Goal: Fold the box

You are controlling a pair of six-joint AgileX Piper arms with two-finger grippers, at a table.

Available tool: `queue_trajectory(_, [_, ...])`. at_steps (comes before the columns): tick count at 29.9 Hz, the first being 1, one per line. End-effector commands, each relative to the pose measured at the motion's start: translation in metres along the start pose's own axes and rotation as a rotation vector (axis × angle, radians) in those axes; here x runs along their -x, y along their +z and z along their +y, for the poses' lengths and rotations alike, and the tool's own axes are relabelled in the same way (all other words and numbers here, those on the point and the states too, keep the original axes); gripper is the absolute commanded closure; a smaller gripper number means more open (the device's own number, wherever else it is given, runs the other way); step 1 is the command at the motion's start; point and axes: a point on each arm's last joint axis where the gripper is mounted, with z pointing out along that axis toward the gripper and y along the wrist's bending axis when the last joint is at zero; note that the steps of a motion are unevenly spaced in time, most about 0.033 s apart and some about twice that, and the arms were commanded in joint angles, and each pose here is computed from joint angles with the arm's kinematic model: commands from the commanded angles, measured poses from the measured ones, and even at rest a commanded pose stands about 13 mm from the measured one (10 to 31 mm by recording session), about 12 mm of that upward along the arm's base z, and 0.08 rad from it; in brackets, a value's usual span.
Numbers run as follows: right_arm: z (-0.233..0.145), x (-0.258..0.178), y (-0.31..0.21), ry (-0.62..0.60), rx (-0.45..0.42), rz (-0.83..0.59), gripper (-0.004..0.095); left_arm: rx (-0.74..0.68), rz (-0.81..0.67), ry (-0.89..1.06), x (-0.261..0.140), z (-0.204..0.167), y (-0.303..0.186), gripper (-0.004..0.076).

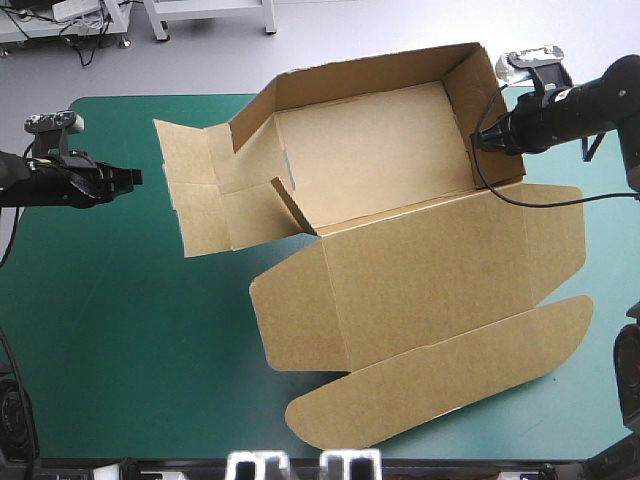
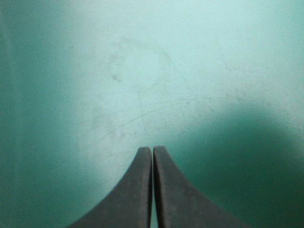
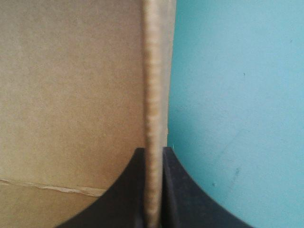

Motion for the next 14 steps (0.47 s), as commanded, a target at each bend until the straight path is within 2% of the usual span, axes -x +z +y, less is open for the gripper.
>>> queue_trajectory(1, [0.018,0.007,-0.031,-0.015,0.049,-0.106,0.0928,-0.098,-0.119,0.047,0.011,-0.019,-0.013,0.0727])
queue_trajectory(7, [0.022,0.009,-0.031,-0.016,0.094,-0.128,0.0928,-0.297,-0.112,0.110,0.011,-0.040,-0.011,0.0727])
queue_trajectory(14, [0.024,0.011,-0.032,-0.033,0.121,-0.143,0.0928,-0.405,-0.071,0.230,0.007,-0.084,0.004,0.0727])
